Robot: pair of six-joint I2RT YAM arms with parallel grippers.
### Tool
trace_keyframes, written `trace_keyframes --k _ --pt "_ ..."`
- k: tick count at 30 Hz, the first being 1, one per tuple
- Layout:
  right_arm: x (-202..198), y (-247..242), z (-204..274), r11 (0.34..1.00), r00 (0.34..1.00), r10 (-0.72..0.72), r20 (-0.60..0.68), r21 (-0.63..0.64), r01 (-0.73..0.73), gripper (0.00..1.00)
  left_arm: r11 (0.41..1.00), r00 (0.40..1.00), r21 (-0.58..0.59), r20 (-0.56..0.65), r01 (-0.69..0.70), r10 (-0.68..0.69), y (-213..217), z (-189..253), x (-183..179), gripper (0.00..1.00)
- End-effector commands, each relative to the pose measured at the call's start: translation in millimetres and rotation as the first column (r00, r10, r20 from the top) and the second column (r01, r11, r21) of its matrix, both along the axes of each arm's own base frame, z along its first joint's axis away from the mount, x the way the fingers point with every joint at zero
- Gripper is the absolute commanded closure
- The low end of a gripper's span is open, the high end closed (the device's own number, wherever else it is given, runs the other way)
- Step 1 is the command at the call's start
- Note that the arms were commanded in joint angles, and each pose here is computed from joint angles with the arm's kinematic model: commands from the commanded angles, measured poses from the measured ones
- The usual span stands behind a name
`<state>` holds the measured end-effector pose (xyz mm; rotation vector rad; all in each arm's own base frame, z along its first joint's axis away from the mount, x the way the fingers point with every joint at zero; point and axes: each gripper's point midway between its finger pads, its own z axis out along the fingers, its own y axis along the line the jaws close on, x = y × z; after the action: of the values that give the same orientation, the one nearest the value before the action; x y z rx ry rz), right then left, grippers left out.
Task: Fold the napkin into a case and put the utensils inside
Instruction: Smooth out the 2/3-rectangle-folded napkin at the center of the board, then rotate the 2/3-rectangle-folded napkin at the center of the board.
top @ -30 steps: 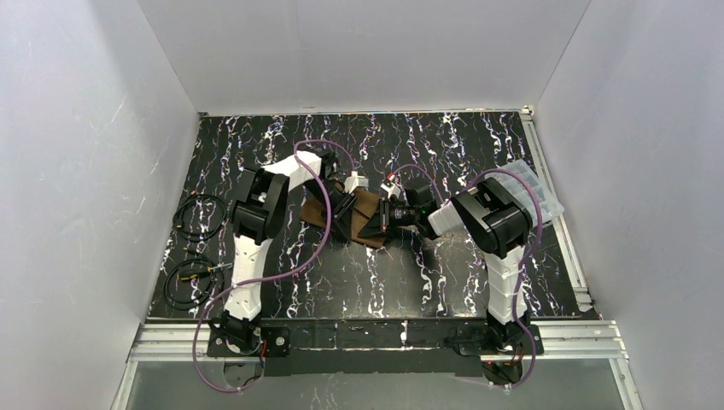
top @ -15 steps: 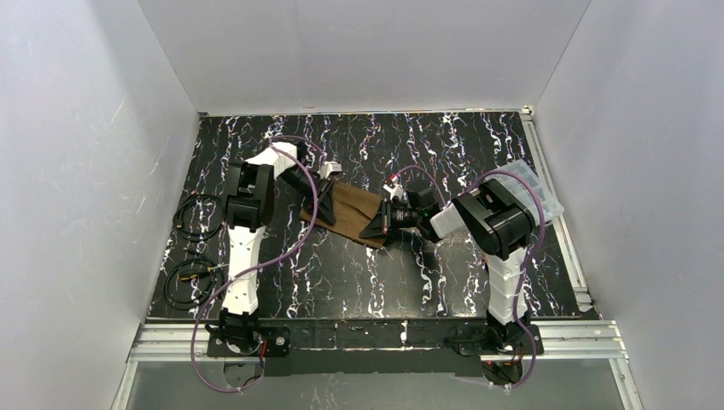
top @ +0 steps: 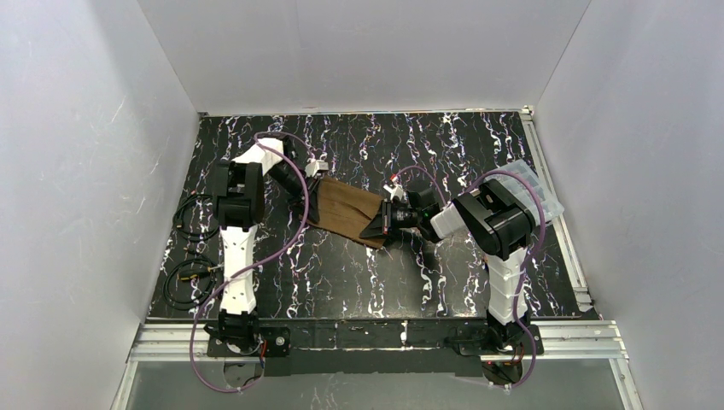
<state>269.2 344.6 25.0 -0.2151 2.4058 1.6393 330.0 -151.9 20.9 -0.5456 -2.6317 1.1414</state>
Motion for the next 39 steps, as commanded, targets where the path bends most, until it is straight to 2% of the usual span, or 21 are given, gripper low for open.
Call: trace_keyframes --k 1,8,16,21,24,29,32,36,39 --pt "-8 -11 -18 0.998 0.999 -0.017 -0.042 -0.061 0.014 0.89 0.972 0.971 0.219 0.199 0.084 -0.128 50 -16 25 0.82" --pt "-7 -10 -16 0.998 0.999 -0.022 -0.043 -0.055 0.019 0.87 0.949 0.953 0.299 0.246 0.1 -0.177 66 -19 32 0.81" --pt "-3 -9 -8 0.998 0.999 -0.019 -0.029 -0.057 0.017 0.85 0.95 0.906 0.308 0.385 0.055 -0.178 68 37 64 0.78" --pt "-1 -8 -5 0.998 0.999 -0.022 -0.027 -0.054 0.02 0.84 0.934 0.904 0.346 0.368 0.085 -0.218 76 39 59 0.78" --pt "4 -3 13 1.0 1.0 -0.014 0.002 -0.025 0.014 0.81 0.941 0.896 0.33 0.394 0.07 -0.205 74 55 60 0.77" --pt "17 5 64 1.0 0.997 0.0 0.077 0.01 -0.001 0.68 0.964 0.87 0.265 0.466 0.036 -0.16 62 108 64 0.72" --pt "24 6 93 1.0 0.994 -0.003 0.111 0.028 0.0 0.65 0.972 0.876 0.226 0.455 0.058 -0.158 54 121 49 0.69" --pt "43 1 118 0.999 0.99 -0.027 0.138 0.034 0.023 0.55 0.967 0.905 0.209 0.368 0.143 -0.214 47 101 8 0.69" --pt "66 -11 118 0.997 0.979 -0.048 0.198 -0.044 0.058 0.55 0.962 0.92 0.194 0.307 0.191 -0.244 41 80 -26 0.7"
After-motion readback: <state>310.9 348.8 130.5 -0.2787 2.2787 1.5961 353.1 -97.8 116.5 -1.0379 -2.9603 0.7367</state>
